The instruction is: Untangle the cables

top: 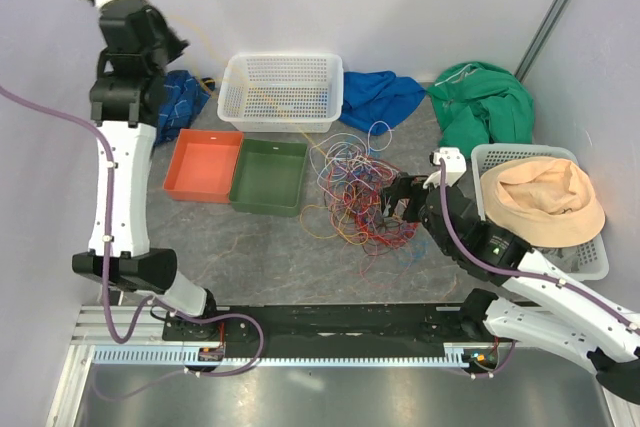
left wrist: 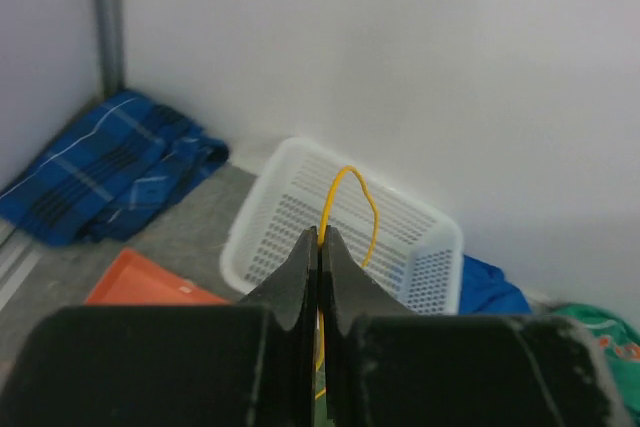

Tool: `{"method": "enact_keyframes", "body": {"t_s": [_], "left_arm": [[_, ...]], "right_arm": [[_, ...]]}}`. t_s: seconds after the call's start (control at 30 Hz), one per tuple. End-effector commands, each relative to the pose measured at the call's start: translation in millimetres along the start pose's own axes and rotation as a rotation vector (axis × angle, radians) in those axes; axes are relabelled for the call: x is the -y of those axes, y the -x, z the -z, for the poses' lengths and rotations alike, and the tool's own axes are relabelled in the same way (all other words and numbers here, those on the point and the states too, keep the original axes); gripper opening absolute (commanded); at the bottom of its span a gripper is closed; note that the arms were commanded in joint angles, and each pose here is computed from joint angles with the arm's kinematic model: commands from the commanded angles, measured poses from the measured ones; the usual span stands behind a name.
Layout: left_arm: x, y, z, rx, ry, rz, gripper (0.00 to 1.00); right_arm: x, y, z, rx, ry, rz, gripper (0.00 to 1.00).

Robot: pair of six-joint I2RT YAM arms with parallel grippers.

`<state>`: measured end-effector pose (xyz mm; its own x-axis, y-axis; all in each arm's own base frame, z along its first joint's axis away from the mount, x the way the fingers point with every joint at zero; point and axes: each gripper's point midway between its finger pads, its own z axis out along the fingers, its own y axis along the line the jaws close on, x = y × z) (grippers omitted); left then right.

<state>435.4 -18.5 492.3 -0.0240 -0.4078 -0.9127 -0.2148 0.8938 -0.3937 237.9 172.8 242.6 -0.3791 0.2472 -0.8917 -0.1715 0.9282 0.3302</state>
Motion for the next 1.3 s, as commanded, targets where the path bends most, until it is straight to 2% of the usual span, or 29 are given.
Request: {"method": "enact_keyframes", "body": {"t_s": [0.0,0.17,0.47,0.73,1.0,1.13,1.27], "left_arm": [[-64.7,18.2,15.3,0.021,0.129,0.156,0.02],[-88.2,43.3,36.5,0.111,0.202,0.208,0.02],[-60.5,58.8,45.4,0.114,0.079,0.265,0.02],[-77.6,49.4,28.1,0.113,0.166,0.237,0.02],[-51.8,87.3,39.1,0.192,0.068,0.298,0.02],[-38.1,63.3,27.8,0.104,0.007,0.315,0.02],[-18.1,10.4,17.0,-0.043,-0.059,0.309,0.02]], "right_arm": [[-7.1,-1.5,-3.2,0.016,0.042,-0.018,0.98],[-12.5,-18.5,-11.6,-0.024,0.066,-0.017,0.98],[-17.2,-24.9,-18.2,-0.036,0.078,-0.015,0.98],[-16.5,-29.0,-19.0,-0.044,0.078,-0.014,0.98],[-16.4,-30.3,-20.8,-0.047,0.075,-0.008,0.98],[-17.1,-32.5,-23.9,-0.056,0.07,0.001,0.98],[-17.9,-39.3,-26.8,-0.069,0.072,-0.01,0.98]]}}
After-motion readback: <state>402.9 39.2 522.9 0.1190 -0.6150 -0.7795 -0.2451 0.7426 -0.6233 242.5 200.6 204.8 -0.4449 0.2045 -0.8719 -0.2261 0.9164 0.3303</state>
